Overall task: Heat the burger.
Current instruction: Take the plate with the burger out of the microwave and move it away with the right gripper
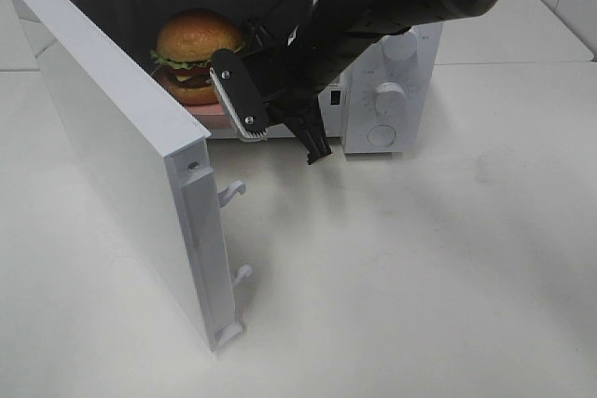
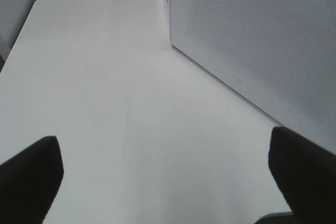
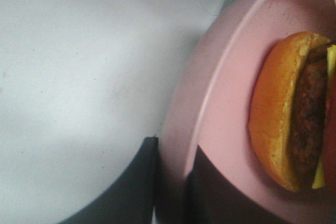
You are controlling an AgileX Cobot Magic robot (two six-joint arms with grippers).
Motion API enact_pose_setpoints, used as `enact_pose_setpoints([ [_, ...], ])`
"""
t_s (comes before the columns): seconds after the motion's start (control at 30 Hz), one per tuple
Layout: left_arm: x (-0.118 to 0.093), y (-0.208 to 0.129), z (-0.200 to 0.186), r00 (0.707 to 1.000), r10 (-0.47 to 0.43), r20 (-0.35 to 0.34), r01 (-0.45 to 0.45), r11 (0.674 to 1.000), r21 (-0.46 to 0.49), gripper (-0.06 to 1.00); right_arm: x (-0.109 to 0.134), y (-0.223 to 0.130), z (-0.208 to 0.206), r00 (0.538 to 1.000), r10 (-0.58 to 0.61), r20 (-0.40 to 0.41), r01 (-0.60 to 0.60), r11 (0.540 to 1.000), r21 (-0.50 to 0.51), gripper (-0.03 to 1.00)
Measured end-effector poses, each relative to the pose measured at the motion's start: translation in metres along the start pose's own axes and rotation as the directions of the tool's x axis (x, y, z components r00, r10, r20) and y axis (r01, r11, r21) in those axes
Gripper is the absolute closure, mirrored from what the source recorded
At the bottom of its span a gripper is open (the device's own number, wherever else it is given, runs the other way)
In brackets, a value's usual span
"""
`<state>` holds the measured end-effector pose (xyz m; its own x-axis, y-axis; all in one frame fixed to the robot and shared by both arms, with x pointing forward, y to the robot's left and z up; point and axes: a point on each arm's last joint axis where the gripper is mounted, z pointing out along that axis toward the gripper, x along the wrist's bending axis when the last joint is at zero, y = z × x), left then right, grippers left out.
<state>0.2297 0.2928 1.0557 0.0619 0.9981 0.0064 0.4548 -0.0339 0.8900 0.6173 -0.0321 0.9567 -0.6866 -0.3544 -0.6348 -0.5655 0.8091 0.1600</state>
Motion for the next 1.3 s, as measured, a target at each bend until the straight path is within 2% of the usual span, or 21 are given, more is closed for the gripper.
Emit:
enact_pose_setpoints([
  [0.6, 0.0, 0.0, 0.0, 1.0, 0.0, 0.0, 0.0, 1.0, 0.0, -0.04, 0.03, 0.003, -0.041, 0.997, -0.049, -0.053, 0.048, 0.999, -0.015, 0.84],
  [0.97, 0.0, 0.0, 0.0, 1.0, 0.0, 0.0, 0.0, 1.0, 0.0, -0.04, 0.071, 0.003, -0.074, 0.993, -0.036, -0.11, 0.036, 0.999, -0.007, 0.84],
  [1.3, 0.0, 0.0, 0.0, 1.0, 0.0, 0.0, 0.0, 1.0, 0.0, -0.04, 0.098, 0.004, -0.11, 0.996, -0.017, -0.09, 0.018, 1.0, 0.009, 0.84],
])
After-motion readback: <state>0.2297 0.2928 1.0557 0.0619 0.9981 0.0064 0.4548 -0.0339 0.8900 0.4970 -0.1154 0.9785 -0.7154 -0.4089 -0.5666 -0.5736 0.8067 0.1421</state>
